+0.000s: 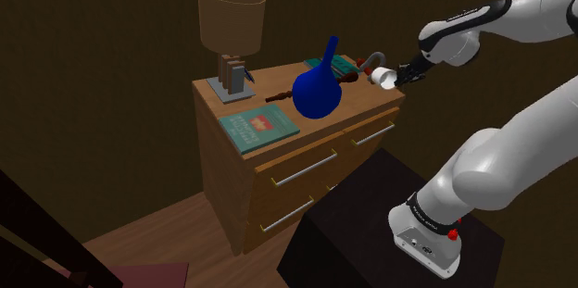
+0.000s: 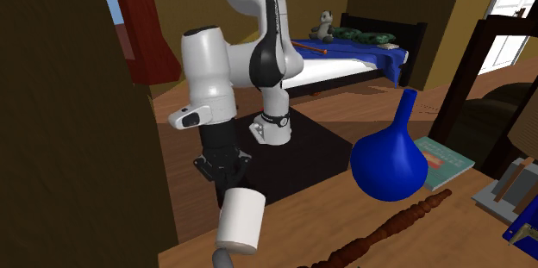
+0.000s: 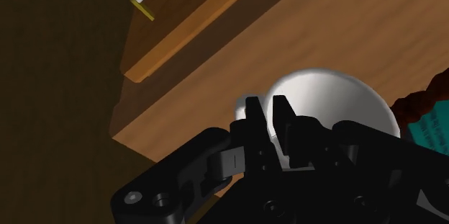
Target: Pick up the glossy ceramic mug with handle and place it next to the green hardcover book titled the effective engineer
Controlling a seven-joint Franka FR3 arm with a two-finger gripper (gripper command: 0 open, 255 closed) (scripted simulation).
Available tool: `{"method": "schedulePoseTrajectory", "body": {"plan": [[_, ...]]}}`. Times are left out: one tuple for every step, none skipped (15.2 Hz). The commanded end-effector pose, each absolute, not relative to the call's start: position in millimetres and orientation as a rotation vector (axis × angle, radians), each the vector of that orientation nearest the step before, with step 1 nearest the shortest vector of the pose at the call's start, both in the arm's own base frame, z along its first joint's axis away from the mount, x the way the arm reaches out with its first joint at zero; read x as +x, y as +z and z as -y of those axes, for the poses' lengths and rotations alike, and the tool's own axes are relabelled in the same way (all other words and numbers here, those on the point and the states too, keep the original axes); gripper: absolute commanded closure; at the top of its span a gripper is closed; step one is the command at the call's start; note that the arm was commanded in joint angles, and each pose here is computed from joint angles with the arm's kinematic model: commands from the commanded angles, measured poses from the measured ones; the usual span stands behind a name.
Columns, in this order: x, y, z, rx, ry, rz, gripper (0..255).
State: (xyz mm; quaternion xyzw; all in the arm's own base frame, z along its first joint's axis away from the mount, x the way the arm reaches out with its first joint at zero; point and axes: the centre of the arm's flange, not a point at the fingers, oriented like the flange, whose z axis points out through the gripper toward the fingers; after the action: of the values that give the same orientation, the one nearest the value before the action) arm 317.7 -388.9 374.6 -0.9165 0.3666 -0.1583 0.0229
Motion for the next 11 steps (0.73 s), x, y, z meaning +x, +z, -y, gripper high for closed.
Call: {"method": "schedulePoseTrajectory", "body": {"plan": [[317, 385, 389, -2.839, -0.490, -1.136, 255], [317, 391, 389, -2.839, -0.490, -1.136, 255], [317, 396, 389, -2.839, -0.490, -1.136, 255], [317, 401, 389, -2.839, -0.490, -1.136, 255], [317, 407, 389, -2.839, -0.490, -1.136, 255], [317, 412, 389, -2.839, -0.490, -1.136, 255], [317, 417, 389, -2.839, -0.490, -1.136, 255], [317, 422, 389, -2.839, -0.490, -1.136, 255], [317, 428, 389, -2.839, -0.490, -1.136, 255], [317, 433, 389, -2.839, -0.490, -1.136, 255], [317, 438, 389, -2.839, -0.490, -1.136, 255]]}}
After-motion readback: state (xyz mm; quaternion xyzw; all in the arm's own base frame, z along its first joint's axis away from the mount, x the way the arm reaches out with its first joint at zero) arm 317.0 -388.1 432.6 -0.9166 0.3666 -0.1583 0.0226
